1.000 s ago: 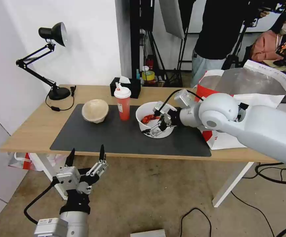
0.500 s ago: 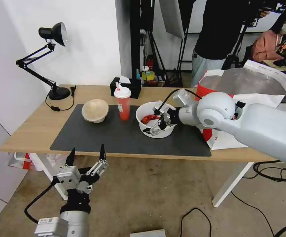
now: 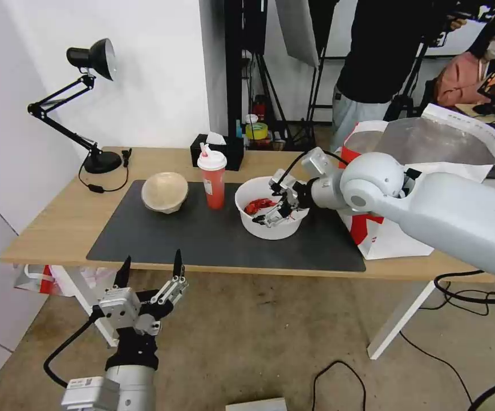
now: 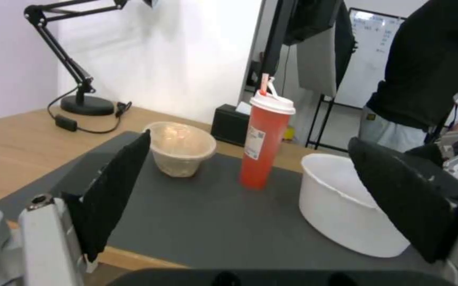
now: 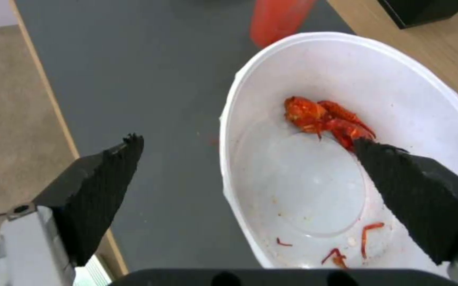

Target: Pick up the trash from the table and place it into the takeout bag.

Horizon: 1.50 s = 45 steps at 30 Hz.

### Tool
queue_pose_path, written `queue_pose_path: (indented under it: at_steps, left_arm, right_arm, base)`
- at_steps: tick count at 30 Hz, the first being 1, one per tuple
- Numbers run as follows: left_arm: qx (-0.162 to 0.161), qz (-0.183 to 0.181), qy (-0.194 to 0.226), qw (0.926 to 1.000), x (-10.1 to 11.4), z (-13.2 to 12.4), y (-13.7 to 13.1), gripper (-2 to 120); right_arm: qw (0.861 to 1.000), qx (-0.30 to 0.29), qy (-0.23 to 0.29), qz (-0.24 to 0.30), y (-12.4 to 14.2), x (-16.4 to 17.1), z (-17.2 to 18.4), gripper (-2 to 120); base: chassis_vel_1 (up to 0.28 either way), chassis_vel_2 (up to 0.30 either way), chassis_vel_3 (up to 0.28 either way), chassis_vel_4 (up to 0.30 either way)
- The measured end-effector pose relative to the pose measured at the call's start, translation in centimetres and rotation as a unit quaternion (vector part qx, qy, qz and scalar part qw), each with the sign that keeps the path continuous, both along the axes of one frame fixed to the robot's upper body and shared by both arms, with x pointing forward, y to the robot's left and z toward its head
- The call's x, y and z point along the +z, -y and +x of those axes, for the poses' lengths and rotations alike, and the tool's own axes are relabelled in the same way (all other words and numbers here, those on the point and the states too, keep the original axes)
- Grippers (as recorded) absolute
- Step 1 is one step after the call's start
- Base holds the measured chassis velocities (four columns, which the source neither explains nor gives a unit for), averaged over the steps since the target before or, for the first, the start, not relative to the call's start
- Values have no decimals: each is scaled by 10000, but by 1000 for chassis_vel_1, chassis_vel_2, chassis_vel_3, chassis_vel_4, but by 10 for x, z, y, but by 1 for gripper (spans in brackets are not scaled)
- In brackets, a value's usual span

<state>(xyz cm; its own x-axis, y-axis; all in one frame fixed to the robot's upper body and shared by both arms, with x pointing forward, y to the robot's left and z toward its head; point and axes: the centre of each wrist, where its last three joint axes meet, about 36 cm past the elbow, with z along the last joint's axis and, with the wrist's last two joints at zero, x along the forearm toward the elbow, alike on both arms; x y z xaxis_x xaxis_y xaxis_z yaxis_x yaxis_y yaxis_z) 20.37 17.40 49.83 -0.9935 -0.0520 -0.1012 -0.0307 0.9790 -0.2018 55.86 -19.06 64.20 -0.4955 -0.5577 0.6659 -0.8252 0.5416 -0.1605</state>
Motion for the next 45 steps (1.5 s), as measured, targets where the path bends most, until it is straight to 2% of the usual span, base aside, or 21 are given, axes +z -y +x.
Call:
queue_pose_path:
  at_steps: [23, 43, 45]
  left_arm:
    - [3, -49, 29, 10000, 1, 2, 3, 100]
    - [11, -97, 73, 9999, 1, 2, 7, 100]
    - [11, -98, 78, 9999, 1, 2, 7, 100]
  right_arm:
    - [9998, -45, -172, -58, -12, -27, 14, 100]
    - [9993, -241, -294, -13, -6, -37, 25, 100]
    - [9992, -250, -307, -8, -6, -38, 26, 96]
  base:
    - [0, 0, 0, 0]
    - [0, 0, 0, 0]
    - [0, 0, 0, 0]
